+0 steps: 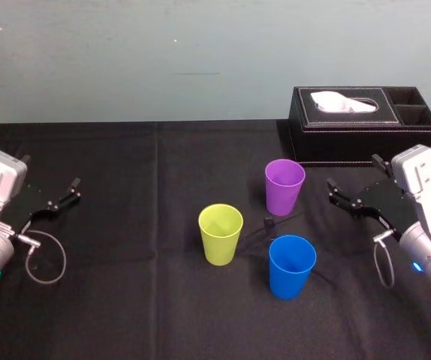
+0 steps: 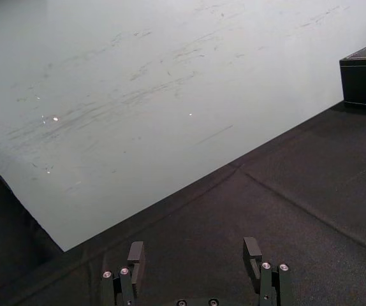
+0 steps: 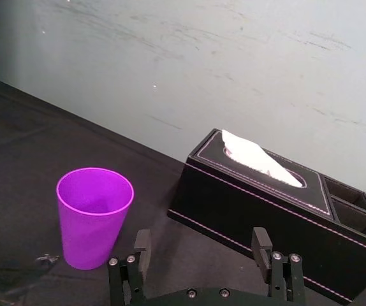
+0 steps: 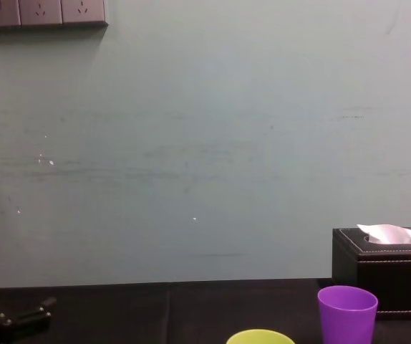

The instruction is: Stack the three plastic cups sequentially using one hand.

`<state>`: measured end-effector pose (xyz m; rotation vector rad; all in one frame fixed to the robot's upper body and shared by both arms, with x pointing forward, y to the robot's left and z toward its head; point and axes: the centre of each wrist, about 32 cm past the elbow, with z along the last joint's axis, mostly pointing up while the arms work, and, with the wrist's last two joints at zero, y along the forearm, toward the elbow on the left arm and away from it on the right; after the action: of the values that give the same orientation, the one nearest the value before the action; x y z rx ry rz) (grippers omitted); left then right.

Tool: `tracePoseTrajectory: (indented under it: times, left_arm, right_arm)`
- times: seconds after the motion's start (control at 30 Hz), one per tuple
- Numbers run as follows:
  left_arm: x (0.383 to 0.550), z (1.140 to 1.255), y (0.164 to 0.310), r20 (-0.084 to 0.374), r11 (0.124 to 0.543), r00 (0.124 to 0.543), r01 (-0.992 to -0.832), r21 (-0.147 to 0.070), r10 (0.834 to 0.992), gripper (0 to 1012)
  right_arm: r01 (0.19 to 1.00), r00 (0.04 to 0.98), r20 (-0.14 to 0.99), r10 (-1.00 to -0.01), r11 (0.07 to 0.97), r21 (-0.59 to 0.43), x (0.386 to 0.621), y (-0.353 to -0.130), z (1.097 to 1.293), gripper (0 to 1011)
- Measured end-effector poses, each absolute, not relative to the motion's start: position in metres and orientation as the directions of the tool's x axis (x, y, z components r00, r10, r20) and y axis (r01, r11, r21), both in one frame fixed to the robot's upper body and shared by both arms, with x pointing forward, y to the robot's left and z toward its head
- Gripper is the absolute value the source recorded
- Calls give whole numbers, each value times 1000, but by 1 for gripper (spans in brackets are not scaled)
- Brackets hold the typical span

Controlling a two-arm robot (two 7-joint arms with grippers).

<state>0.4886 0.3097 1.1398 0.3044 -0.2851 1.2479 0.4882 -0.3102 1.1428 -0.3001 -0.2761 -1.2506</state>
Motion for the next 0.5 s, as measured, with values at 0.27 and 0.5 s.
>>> tracePoseTrajectory:
  times: [0.27,0.5]
  left_arm:
    - [489,1140,310,374,287,292,-955,70,880,1010]
    - [489,1140,310,374,287,292,-955,70,880,1010]
  right_arm:
    - [945,322,348,-880,318,-70,479,-319,1157,1003]
    - [933,351,373,-859,355,-60,464,-330,1174,1003]
